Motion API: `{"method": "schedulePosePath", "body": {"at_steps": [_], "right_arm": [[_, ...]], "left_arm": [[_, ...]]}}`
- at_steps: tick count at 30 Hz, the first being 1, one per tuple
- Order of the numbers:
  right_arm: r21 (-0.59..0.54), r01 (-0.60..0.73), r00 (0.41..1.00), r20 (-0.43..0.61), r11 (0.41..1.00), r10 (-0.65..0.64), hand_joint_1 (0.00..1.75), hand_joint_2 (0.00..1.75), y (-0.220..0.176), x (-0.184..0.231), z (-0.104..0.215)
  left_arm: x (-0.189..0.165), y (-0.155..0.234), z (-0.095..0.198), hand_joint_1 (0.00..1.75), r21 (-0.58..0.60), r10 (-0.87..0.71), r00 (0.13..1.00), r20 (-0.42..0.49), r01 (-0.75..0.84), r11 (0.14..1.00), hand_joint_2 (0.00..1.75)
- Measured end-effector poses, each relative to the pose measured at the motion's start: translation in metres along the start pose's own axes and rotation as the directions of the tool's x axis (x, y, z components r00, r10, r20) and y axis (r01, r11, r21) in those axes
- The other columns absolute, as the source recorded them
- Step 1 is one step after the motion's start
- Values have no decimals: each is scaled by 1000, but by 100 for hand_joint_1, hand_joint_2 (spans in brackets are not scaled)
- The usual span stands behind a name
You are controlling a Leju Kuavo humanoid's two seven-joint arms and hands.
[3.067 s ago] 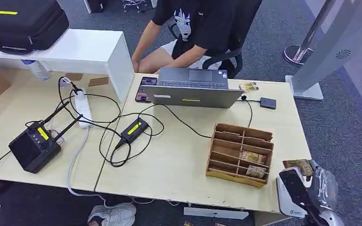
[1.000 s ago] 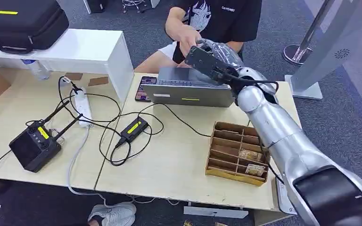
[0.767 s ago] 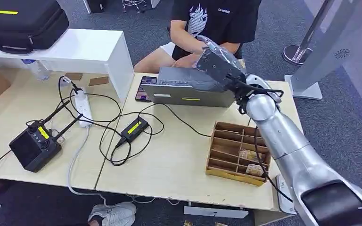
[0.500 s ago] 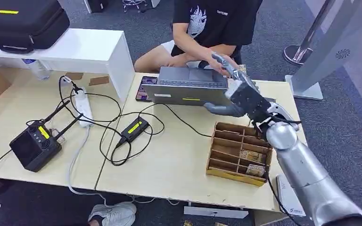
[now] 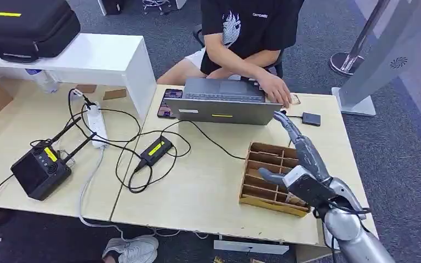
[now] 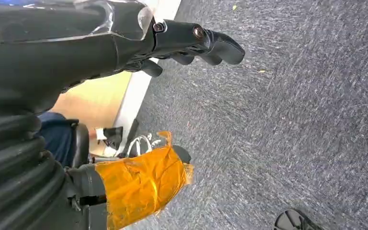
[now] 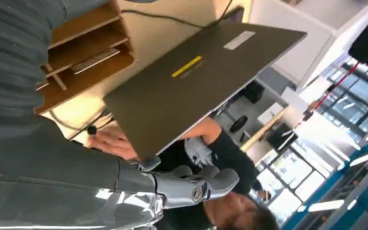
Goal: Pass the card to the sensor for recognition and then transmit it.
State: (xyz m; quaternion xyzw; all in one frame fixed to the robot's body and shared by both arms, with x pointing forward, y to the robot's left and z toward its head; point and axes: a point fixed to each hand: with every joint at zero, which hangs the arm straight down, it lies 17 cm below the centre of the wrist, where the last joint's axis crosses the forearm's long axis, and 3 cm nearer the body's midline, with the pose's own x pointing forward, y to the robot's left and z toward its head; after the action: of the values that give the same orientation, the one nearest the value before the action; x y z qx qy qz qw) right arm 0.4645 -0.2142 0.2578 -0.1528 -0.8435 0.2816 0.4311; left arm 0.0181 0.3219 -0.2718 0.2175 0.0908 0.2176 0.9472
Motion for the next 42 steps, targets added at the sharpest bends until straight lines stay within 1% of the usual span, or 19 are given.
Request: {"method": "schedulePosePath", "body": {"at_steps": [4, 7, 9, 11, 14, 16, 20, 22, 29, 30, 32, 35, 38, 42], "right_arm": [[-24, -135, 991, -23, 991, 134, 0, 175, 6, -7, 31], [-31, -284, 957, -68, 958, 281, 0, 175, 8, -19, 48], [-47, -400, 914, -92, 915, 395, 0, 175, 4, -24, 53], [-72, -514, 856, -114, 855, 505, 0, 175, -1, -26, 56], [-82, -595, 801, -139, 800, 582, 0, 175, -2, -29, 58], [-80, -624, 778, -152, 777, 609, 0, 175, -1, -33, 59], [-88, -709, 703, -171, 700, 690, 0, 175, -1, -36, 60], [-83, -734, 677, -181, 674, 714, 0, 175, -1, -40, 59], [-55, -755, 649, -207, 654, 732, 0, 175, 5, -52, 56], [-54, -767, 635, -213, 640, 743, 0, 175, 5, -54, 56], [-49, -806, 584, -228, 589, 779, 0, 175, 2, -57, 56], [-36, -838, 535, -244, 544, 808, 0, 175, 1, -63, 56], [-26, -853, 510, -261, 522, 820, 0, 175, 0, -69, 57], [-15, -857, 499, -276, 516, 821, 0, 175, -2, -75, 59]], "left_arm": [[-3, -1, 0, 0, 0, 4, 1000, -11, -4, 1000, 175], [-3, -1, 1, 0, 0, 3, 1000, -18, -3, 1000, 175], [-4, -1, 1, 0, -1, 3, 1000, -22, -3, 1000, 175], [-5, -2, 1, 0, -1, 3, 1000, -28, -3, 1000, 175], [-6, -2, 1, 0, -2, 2, 1000, -30, -2, 1000, 175], [-6, -2, 1, 0, -2, 1, 1000, -30, -1, 1000, 175], [-6, -2, 1, 0, -2, -3, 1000, -31, 3, 1000, 175], [-6, -2, 1, 0, -3, -5, 1000, -29, 5, 1000, 175], [-5, -2, 1, 0, -3, -8, 1000, -28, 8, 1000, 175], [-5, -2, 1, 0, -3, -9, 1000, -29, 9, 1000, 175], [-6, -2, 1, 0, -3, -12, 999, -31, 12, 1000, 175], [-6, -2, 1, 0, -2, -16, 999, -29, 16, 1000, 175], [-5, -2, 1, 0, -2, -18, 999, -29, 18, 1000, 175], [-5, -2, 1, 0, -3, -18, 999, -29, 18, 1000, 175]]}}
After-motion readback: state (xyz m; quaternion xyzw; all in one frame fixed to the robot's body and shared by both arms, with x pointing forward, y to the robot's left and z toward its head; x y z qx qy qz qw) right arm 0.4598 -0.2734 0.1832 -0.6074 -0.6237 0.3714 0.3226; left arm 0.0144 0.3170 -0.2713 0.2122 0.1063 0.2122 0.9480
